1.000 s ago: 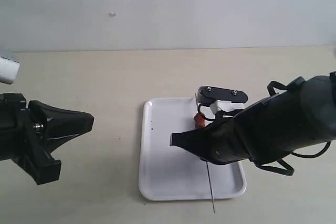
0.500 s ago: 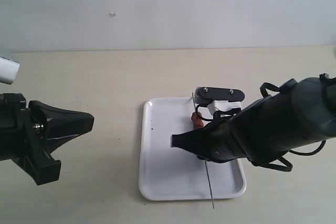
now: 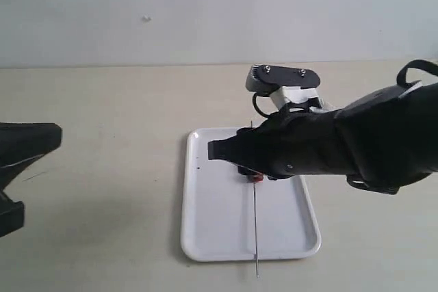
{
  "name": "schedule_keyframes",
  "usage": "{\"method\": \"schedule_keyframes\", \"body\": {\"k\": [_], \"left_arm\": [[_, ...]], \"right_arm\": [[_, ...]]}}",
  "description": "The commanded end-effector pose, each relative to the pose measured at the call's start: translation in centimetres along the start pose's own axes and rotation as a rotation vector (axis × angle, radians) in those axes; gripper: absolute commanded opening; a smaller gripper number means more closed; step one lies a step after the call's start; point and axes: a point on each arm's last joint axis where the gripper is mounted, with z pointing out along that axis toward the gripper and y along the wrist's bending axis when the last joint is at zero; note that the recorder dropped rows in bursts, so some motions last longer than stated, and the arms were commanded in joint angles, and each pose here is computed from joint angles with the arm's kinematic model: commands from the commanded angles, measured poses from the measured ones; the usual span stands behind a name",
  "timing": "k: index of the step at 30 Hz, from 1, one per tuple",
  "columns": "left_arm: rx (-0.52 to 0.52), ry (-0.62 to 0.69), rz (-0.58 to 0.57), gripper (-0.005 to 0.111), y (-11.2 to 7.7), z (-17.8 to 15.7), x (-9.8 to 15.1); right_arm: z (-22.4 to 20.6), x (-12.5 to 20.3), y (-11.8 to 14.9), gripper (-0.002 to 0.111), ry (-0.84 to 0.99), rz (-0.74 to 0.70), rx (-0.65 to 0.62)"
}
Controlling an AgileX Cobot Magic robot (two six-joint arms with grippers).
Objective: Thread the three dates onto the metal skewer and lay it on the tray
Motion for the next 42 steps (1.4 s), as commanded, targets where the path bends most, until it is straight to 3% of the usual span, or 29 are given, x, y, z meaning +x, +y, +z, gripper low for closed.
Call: {"method": "schedule_keyframes", "body": {"k": [1, 5, 9, 12, 17, 25, 30, 35, 42], "left_arm": [[-0.172, -0.161, -0.021, 0.000, 0.3, -4.5, 0.4], [-0.348, -0.374, -0.076, 0.000, 0.6, -9.2, 1.8], [-0.361, -0.511, -0.082, 0.000, 0.1, -11.1, 2.9], [-0.372, -0.522, -0.084, 0.000, 0.1, -11.2, 3.6], [-0.396, -0.514, -0.091, 0.000, 0.3, -11.3, 3.6], [-0.392, -0.517, -0.089, 0.000, 0.2, -11.3, 3.7], [-0.390, -0.517, -0.089, 0.000, 0.2, -11.2, 3.7], [-0.390, -0.517, -0.089, 0.000, 0.2, -11.2, 3.7], [-0.390, -0.517, -0.089, 0.000, 0.2, -11.2, 3.7]], "right_arm": [[-2.9, 0.4, -1.2, 0.039, -0.067, -0.122, 0.058], [-6.0, 1.1, -2.0, 0.017, -0.121, -0.239, 0.060], [-8.2, 1.2, -1.9, 0.000, -0.171, -0.253, 0.014], [-9.9, 1.3, -1.9, 0.000, -0.219, -0.261, -0.030], [-13.6, 1.8, -1.6, 0.000, -0.331, -0.426, -0.128], [-20.8, 4.2, -3.1, 0.000, -0.630, -0.557, -0.196], [-24.6, 5.6, -5.1, 0.000, -0.859, -0.431, -0.181], [-27.3, 6.6, -5.9, 0.000, -0.953, -0.147, -0.349], [-29.2, 7.5, -6.6, 0.000, -1.056, -0.116, -0.403]]}}
